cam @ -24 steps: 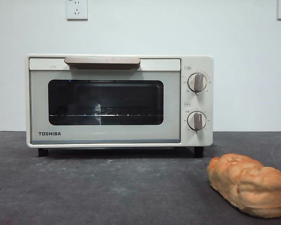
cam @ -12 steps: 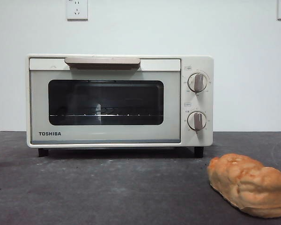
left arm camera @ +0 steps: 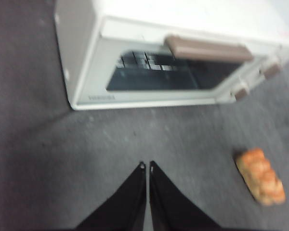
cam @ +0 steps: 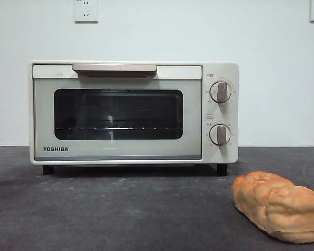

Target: The left arm flap open the oven, the right arm pick bread and place it into oven, the left arm flap close the oven

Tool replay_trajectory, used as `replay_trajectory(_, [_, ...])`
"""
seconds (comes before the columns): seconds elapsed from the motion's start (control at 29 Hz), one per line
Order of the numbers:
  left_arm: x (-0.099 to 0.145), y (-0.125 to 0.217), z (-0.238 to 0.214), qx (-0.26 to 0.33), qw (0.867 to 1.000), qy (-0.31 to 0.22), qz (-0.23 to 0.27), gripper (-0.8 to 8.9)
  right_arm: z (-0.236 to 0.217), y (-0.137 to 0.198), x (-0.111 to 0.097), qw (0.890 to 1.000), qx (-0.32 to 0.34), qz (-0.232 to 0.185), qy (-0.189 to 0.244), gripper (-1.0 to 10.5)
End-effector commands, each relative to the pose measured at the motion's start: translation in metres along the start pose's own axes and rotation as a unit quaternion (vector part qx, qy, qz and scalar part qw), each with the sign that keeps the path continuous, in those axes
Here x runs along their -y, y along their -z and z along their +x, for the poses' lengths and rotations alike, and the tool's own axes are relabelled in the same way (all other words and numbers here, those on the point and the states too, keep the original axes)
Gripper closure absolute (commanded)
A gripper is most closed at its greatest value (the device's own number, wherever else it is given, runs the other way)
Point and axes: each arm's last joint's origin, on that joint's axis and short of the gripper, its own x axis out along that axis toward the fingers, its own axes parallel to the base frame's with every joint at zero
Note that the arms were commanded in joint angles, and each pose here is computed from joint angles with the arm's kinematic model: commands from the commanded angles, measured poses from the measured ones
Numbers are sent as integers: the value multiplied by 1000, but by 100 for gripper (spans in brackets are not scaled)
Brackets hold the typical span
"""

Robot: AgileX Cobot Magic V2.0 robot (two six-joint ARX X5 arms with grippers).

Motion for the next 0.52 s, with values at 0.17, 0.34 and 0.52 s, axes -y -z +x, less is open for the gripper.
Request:
replay_trajectory(0.17, [6, -2, -2, -41, 998, 17, 47, 797, 2, 4, -6, 996, -71, -36, -26, 941])
replay_trajectory(0.34, [7, -1, -2, -46, 998, 21, 48, 797, 3, 6, -9, 996, -78, -34, -34, 745])
replay_trajectory(0.52, [7, -1, -2, -46, 998, 21, 48, 797, 3, 6, -9, 996, -79, -23, -34, 473])
